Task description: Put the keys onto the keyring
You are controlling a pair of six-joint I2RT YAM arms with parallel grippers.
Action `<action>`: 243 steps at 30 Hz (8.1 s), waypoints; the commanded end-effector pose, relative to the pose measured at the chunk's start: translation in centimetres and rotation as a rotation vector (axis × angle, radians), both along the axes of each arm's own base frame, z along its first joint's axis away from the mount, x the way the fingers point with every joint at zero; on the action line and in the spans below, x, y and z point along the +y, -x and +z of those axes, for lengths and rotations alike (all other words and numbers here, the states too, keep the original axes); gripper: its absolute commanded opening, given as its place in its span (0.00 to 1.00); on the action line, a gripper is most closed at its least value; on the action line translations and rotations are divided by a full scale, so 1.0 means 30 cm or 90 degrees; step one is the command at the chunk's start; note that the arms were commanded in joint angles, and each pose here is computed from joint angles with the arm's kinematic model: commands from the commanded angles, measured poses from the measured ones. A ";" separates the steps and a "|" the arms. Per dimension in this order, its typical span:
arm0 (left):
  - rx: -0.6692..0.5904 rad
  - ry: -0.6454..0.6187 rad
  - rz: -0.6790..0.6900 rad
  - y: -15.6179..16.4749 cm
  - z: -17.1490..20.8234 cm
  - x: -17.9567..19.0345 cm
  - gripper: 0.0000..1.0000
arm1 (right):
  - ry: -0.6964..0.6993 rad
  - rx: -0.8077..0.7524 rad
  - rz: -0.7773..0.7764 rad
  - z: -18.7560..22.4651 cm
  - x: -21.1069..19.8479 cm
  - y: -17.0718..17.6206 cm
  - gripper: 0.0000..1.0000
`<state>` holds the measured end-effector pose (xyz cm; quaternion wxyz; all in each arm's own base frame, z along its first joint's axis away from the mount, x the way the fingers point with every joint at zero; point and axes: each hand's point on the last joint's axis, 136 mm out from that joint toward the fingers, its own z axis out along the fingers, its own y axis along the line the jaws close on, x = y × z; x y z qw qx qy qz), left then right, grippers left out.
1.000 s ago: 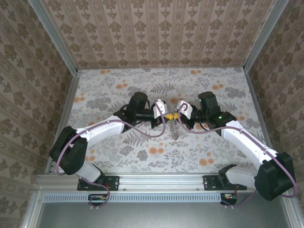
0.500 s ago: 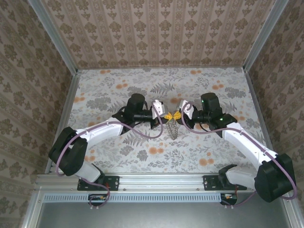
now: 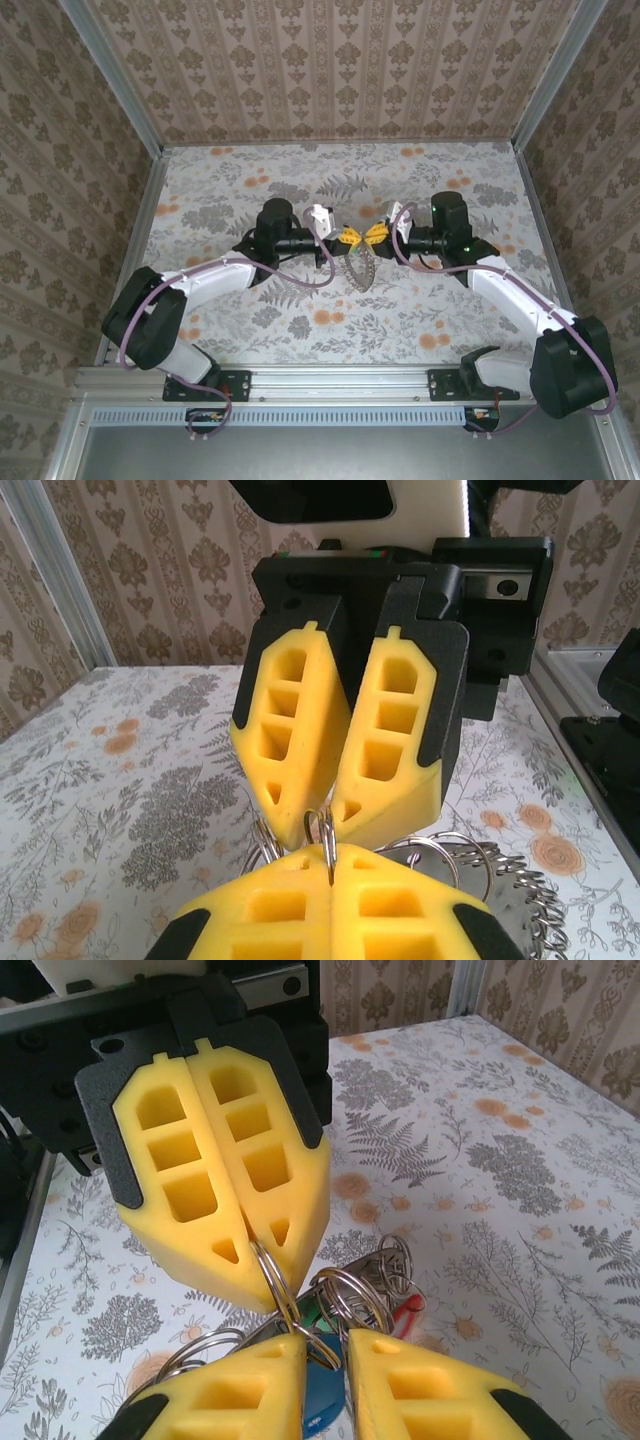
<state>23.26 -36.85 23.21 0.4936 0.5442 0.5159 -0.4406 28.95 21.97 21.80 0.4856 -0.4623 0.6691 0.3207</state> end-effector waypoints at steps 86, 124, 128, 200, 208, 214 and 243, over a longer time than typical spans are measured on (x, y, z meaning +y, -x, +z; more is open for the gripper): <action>-0.029 0.086 -0.017 0.019 0.097 -0.016 0.00 | 0.085 -0.140 0.051 0.062 0.025 -0.005 0.18; -0.089 -0.231 0.006 0.013 -0.057 -0.005 0.02 | 0.207 -0.119 0.061 0.071 0.035 0.063 0.00; -0.083 -0.231 0.000 0.012 -0.065 -0.014 0.02 | 0.190 -0.121 0.063 0.081 0.039 0.074 0.00; -0.039 -0.229 0.009 0.007 -0.126 -0.007 0.00 | 0.149 -0.057 0.027 -0.017 0.021 0.054 0.04; -0.015 0.050 -0.008 0.019 0.095 -0.026 0.00 | -0.036 0.007 -0.012 -0.090 0.054 0.008 0.12; 0.015 0.211 -0.001 -0.002 0.166 -0.022 0.00 | -0.179 0.070 -0.053 -0.094 0.108 -0.078 0.20; 0.129 -0.192 0.699 -0.397 -0.224 0.611 0.65 | 0.019 0.035 -0.836 -0.142 -0.679 -0.236 0.81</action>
